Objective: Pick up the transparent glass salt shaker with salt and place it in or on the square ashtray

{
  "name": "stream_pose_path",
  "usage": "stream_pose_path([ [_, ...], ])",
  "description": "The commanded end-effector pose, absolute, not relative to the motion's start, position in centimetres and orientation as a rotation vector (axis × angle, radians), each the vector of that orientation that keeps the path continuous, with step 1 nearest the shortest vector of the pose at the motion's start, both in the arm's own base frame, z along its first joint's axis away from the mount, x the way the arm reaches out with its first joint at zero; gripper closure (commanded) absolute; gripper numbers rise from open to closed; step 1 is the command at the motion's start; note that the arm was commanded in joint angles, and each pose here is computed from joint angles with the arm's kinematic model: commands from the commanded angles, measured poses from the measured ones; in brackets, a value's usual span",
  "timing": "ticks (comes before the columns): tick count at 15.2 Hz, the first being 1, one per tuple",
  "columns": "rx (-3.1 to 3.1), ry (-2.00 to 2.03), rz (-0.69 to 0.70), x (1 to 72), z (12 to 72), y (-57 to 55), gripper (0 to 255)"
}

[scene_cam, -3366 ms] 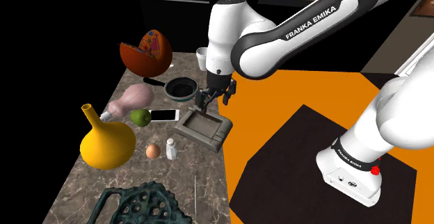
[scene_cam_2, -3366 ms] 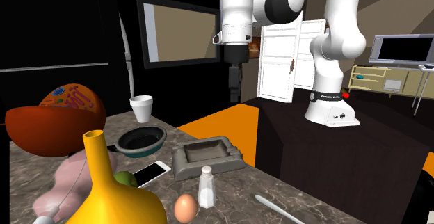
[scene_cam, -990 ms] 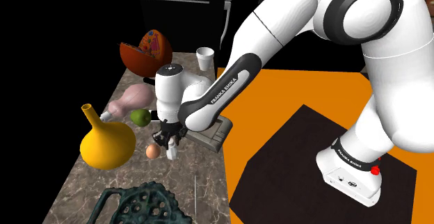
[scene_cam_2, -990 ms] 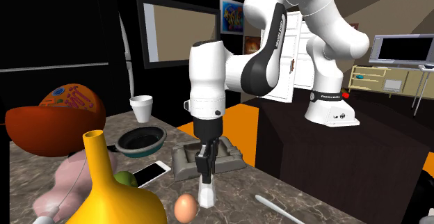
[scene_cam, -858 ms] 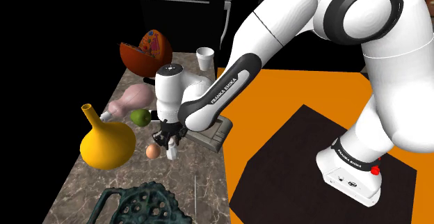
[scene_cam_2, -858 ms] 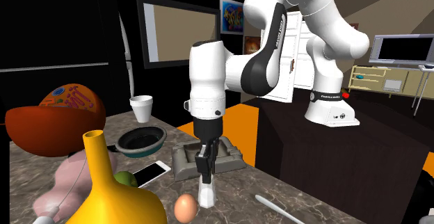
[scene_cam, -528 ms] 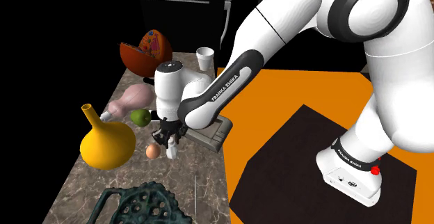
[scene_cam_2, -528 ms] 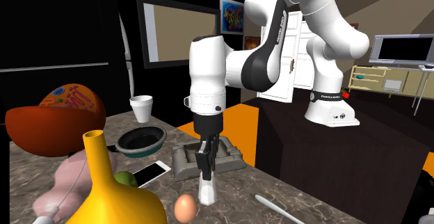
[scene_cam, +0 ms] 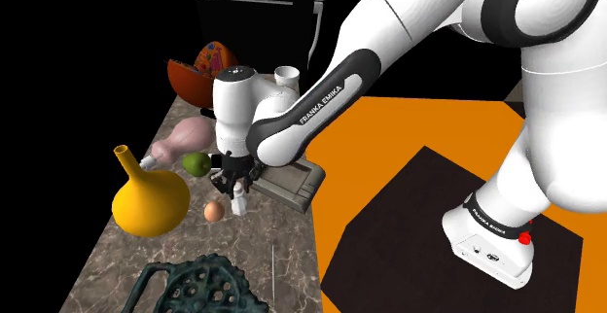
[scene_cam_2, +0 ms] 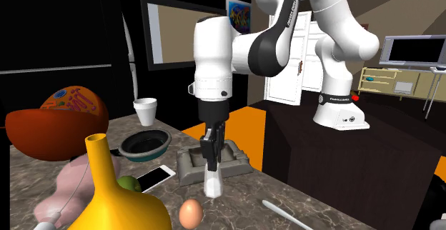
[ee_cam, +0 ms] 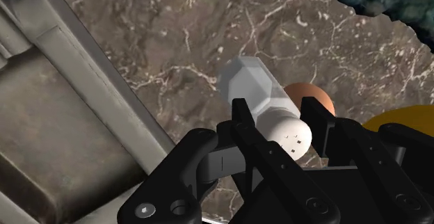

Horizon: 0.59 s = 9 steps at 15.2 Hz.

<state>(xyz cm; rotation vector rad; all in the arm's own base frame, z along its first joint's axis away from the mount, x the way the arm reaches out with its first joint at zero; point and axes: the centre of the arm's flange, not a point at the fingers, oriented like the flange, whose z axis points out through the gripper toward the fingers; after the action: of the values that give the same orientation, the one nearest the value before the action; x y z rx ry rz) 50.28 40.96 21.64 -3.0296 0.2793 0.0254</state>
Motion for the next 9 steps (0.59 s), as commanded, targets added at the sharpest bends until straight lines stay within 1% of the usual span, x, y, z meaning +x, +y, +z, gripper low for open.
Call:
stream_pose_path([
  [1,-3.03,0.279,0.026,50.3,22.8,41.0,255],
  [9,-3.03,0.279,0.026,50.3,27.0,41.0,255],
])
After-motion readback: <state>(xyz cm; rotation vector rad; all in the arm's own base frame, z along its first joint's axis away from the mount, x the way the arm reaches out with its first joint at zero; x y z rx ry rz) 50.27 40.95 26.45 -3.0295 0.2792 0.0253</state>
